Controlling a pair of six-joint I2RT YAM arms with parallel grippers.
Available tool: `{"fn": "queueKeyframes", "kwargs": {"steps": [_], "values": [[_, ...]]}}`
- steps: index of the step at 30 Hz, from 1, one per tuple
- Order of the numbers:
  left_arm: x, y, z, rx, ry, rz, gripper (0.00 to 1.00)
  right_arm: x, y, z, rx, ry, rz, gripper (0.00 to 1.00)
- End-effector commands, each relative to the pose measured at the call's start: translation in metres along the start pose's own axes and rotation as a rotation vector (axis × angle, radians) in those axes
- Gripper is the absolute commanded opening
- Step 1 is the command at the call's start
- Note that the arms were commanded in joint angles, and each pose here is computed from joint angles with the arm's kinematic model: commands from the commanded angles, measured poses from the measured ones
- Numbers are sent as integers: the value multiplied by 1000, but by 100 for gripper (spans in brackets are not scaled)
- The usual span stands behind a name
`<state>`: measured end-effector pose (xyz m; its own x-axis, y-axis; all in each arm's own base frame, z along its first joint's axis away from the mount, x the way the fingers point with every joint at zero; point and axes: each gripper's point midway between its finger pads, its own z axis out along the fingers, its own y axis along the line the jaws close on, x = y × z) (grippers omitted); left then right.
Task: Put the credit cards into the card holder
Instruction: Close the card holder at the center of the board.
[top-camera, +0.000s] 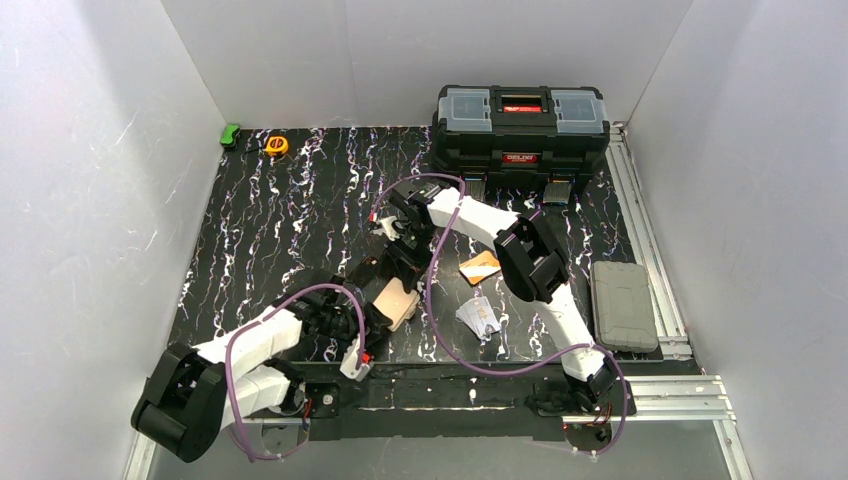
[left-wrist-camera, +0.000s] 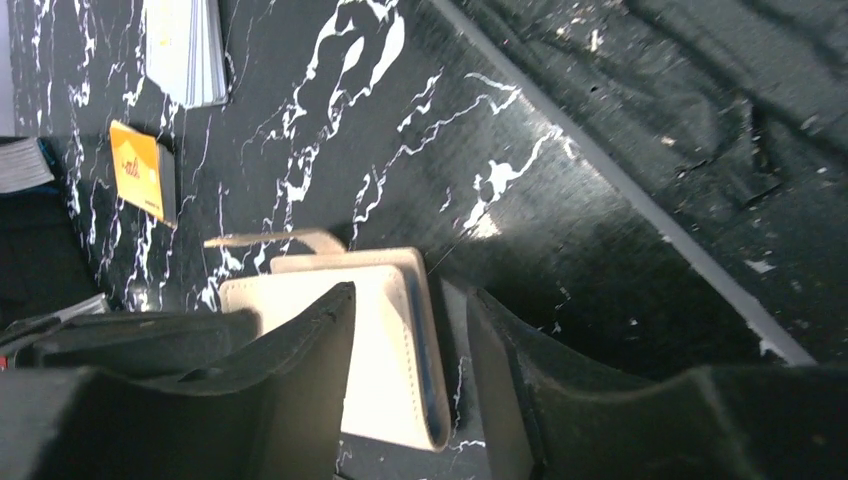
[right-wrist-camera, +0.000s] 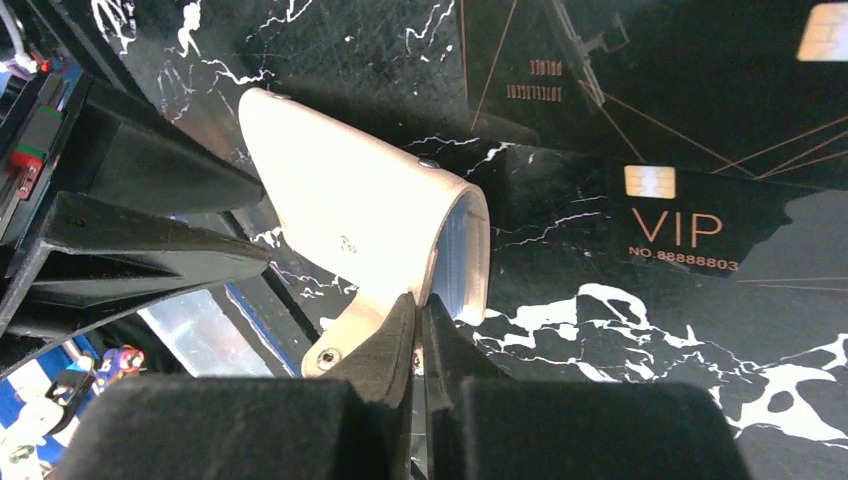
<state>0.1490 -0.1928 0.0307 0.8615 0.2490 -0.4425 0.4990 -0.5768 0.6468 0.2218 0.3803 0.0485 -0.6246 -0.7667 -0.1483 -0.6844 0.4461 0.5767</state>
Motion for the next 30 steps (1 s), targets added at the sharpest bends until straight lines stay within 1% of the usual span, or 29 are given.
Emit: {"fn": "queueKeyframes", "kwargs": {"steps": [1, 3, 5, 6, 7, 8, 12, 14, 17, 18, 20, 22, 26, 30], "values": [[-23, -21, 8, 49, -105, -35, 41, -14, -1, -1, 44, -42, 1, 10], [-23, -21, 9, 55, -106, -38, 37, -13, 0, -3, 52, -49, 4, 15], [-21, -20, 9, 63, -102, -48, 34, -11, -2, -4, 67, -56, 14, 24], [-20, -20, 9, 66, -100, -54, 34, -10, -2, -6, 77, -59, 20, 30], [-19, -18, 9, 65, -98, -57, 34, -9, -3, -7, 92, -66, 23, 41], [-19, -18, 10, 67, -98, -58, 34, -8, -4, -9, 104, -73, 21, 46], [-18, -17, 10, 59, -96, -50, 34, -10, -7, -21, 169, -129, 66, 63], [-18, -17, 11, 57, -95, -47, 34, -14, -12, -34, 222, -172, 100, 72], [-18, -16, 10, 52, -92, -48, 33, -14, -25, -53, 304, -239, 176, 77], [-18, -17, 10, 51, -92, -56, 34, -12, -33, -73, 380, -301, 234, 80], [-20, -14, 9, 43, -97, -49, 34, -7, -33, -80, 412, -312, 265, 79], [-20, -10, 9, 36, -97, -48, 34, 1, -28, -85, 414, -314, 291, 75], [-18, 1, 1, 7, -59, -80, 34, 14, -4, -77, 349, -307, 297, 73], [-14, 5, -10, -13, 9, -85, 36, 23, 29, -54, 299, -249, 271, 73]]}}
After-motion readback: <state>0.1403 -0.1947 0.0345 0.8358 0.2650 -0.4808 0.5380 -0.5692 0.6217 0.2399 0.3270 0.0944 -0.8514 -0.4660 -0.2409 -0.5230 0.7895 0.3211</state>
